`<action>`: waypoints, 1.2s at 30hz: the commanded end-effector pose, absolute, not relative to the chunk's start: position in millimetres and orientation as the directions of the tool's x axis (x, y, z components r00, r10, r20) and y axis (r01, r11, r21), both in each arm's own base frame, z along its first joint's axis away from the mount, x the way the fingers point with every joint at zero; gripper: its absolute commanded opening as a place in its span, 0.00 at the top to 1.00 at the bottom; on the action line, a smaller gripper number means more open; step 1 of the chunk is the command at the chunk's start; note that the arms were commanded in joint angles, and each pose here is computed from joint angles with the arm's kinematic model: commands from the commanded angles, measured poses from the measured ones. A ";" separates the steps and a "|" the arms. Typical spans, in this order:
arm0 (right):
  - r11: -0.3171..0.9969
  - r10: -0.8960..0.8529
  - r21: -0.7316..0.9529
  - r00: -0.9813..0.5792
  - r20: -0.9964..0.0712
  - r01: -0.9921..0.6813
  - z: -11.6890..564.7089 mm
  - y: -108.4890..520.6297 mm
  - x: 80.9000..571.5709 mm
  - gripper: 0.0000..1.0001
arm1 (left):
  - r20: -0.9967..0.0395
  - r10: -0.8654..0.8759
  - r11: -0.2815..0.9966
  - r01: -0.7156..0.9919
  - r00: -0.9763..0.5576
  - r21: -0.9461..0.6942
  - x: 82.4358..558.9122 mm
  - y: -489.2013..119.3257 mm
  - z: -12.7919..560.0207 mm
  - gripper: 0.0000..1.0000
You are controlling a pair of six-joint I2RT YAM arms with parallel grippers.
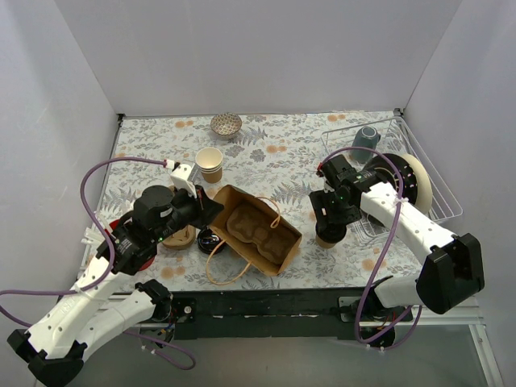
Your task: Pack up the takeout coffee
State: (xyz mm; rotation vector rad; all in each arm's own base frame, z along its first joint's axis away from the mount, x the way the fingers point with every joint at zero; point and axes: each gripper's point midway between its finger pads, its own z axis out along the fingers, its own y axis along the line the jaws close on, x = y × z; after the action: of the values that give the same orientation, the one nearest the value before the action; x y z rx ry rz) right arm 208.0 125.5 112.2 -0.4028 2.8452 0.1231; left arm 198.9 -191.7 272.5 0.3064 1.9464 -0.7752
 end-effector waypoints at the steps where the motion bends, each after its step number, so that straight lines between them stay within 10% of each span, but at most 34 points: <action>1: 0.962 -0.253 0.030 -0.931 -0.264 -0.271 103.5 121.7 210.0 0.25 | -0.881 -0.139 0.763 0.519 -0.453 -0.386 203.1 -192.2 292.9 1.00; 18: 0.944 -0.296 -0.005 -0.840 -0.454 -0.330 192.9 124.3 239.4 0.54 | -0.871 -0.283 0.826 0.359 -0.401 -0.434 269.5 -207.6 320.9 1.00; 36: 0.909 -0.273 -0.025 -0.549 -0.790 -0.415 385.6 128.7 256.1 0.61 | -0.778 -0.373 0.842 0.168 -0.505 -0.513 307.5 -228.4 276.1 1.00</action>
State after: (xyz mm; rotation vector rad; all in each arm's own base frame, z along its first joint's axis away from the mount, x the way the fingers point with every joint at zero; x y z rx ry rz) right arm 264.5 129.7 360.8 -0.4752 2.2455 0.1639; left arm 307.3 -232.1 275.0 -0.0701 1.9994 -0.6613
